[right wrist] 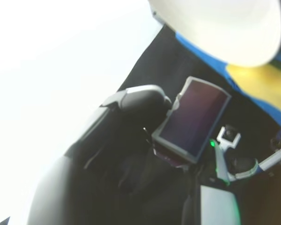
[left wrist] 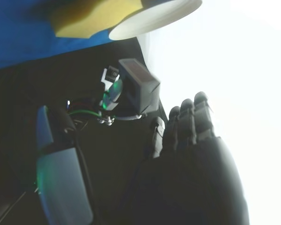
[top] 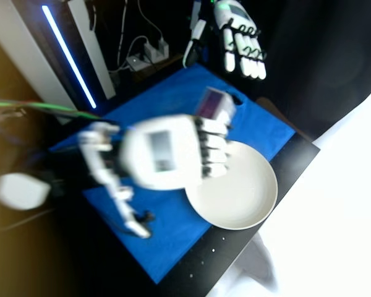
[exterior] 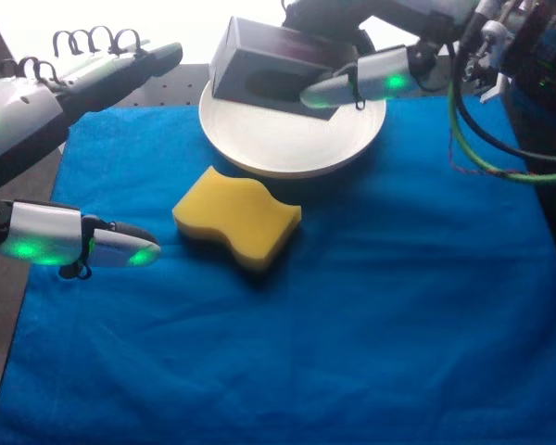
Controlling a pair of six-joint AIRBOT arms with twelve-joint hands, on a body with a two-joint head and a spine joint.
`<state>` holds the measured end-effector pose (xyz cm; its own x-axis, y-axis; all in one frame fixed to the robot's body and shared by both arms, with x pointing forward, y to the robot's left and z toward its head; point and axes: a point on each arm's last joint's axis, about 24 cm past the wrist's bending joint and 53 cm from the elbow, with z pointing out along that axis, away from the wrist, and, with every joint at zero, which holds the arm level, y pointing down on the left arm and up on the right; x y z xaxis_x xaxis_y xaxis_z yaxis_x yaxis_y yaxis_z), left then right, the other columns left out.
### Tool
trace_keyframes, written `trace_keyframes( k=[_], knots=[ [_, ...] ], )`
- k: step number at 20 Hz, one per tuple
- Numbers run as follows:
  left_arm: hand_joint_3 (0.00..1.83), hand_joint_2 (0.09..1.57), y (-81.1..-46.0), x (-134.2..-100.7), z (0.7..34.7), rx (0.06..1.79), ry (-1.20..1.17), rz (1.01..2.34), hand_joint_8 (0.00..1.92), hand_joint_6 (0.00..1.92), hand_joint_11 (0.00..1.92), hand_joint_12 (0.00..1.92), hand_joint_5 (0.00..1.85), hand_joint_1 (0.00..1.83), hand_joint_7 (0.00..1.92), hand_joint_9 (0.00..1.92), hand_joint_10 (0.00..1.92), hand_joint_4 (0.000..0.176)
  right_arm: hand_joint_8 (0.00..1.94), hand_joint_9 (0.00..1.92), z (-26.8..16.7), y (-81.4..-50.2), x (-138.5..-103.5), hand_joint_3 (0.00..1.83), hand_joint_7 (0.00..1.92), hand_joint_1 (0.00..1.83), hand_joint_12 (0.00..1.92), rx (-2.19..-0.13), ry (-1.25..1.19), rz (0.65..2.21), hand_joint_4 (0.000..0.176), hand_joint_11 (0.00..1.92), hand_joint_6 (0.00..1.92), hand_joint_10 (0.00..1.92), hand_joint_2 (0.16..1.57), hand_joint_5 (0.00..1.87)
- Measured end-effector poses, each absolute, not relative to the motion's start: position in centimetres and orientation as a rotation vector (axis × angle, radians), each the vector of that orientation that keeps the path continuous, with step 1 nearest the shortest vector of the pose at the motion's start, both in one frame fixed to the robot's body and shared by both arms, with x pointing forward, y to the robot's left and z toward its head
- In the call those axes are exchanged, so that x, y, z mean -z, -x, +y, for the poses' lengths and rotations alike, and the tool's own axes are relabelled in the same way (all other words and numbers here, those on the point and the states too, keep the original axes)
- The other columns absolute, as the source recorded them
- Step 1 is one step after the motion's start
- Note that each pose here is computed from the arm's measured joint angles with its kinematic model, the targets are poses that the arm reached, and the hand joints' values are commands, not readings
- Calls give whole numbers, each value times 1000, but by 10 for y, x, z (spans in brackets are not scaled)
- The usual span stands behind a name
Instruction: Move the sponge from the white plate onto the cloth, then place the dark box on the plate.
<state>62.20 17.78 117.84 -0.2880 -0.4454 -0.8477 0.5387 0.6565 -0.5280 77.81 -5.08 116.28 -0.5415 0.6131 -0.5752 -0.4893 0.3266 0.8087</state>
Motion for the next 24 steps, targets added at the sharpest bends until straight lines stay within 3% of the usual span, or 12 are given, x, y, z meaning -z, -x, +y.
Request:
trace_keyframes(
  k=[2,4,9,10,11,12,13,14,15,16,21,24],
  knots=[
    [4,838,-625,-1182,170,984,-86,1577,0,0,4,23,0,803,0,0,0,134,973,1029,-52,-793,-1143,0,1074,1231,1543,-1332,-153,1673,0,907,1124,1203,1125,847],
    [3,836,-626,-1185,164,1010,-98,1559,0,0,43,45,0,787,0,0,0,113,974,959,-45,-798,-1121,3,1058,1226,1486,-1271,-157,1742,0,852,1178,1184,1133,824],
    [0,827,-628,-1189,156,1034,-112,1540,0,0,13,43,0,805,0,0,0,126,1022,813,-28,-804,-1100,0,995,1204,1306,-1264,-192,1805,0,598,1204,958,1150,827],
    [0,829,-628,-1188,156,1037,-109,1542,0,0,15,45,0,805,0,0,0,126,1144,782,-27,-804,-1099,0,949,1196,1293,-1265,-188,1811,0,559,1259,895,1186,737],
    [0,826,-629,-1187,155,1039,-109,1542,0,0,12,7,0,785,0,0,0,124,354,624,-26,-803,-1098,0,549,837,1086,-1261,-178,1816,24,482,185,534,993,431],
    [0,820,-629,-1187,155,1040,-109,1543,0,0,35,17,1,780,0,0,0,117,100,444,-25,-803,-1097,0,395,785,1014,-1256,-170,1819,123,213,36,250,908,239],
    [0,816,-629,-1187,155,1043,-107,1544,0,0,33,16,0,804,0,0,0,116,22,196,-25,-802,-1096,0,138,731,811,-1251,-164,1824,165,42,6,80,858,50],
    [0,814,-629,-1187,155,1043,-106,1544,0,0,28,15,0,793,0,0,0,122,4,103,-25,-802,-1096,0,27,672,658,-1252,-161,1824,174,8,0,21,832,9],
    [0,827,-629,-1187,155,1044,-106,1544,0,0,20,13,0,795,0,0,0,112,0,20,-25,-802,-1098,0,5,683,160,-1263,-162,1818,176,1,0,3,809,1],
    [1,828,-629,-1187,154,1049,-103,1545,0,0,17,12,0,790,0,0,0,115,0,3,-26,-800,-1103,0,0,652,31,-1288,-162,1805,176,0,0,0,792,0],
    [1,830,-627,-1183,157,1057,-70,1555,0,0,25,19,0,780,0,0,0,133,0,0,-55,-789,-1138,0,0,607,0,-1351,-101,1736,176,0,0,0,778,0],
    [0,808,-618,-1180,160,1065,-60,1564,0,0,60,41,0,703,0,0,0,145,0,0,-89,-765,-1184,10,0,621,0,-1418,-38,1633,176,0,0,0,822,0]
  ],
)
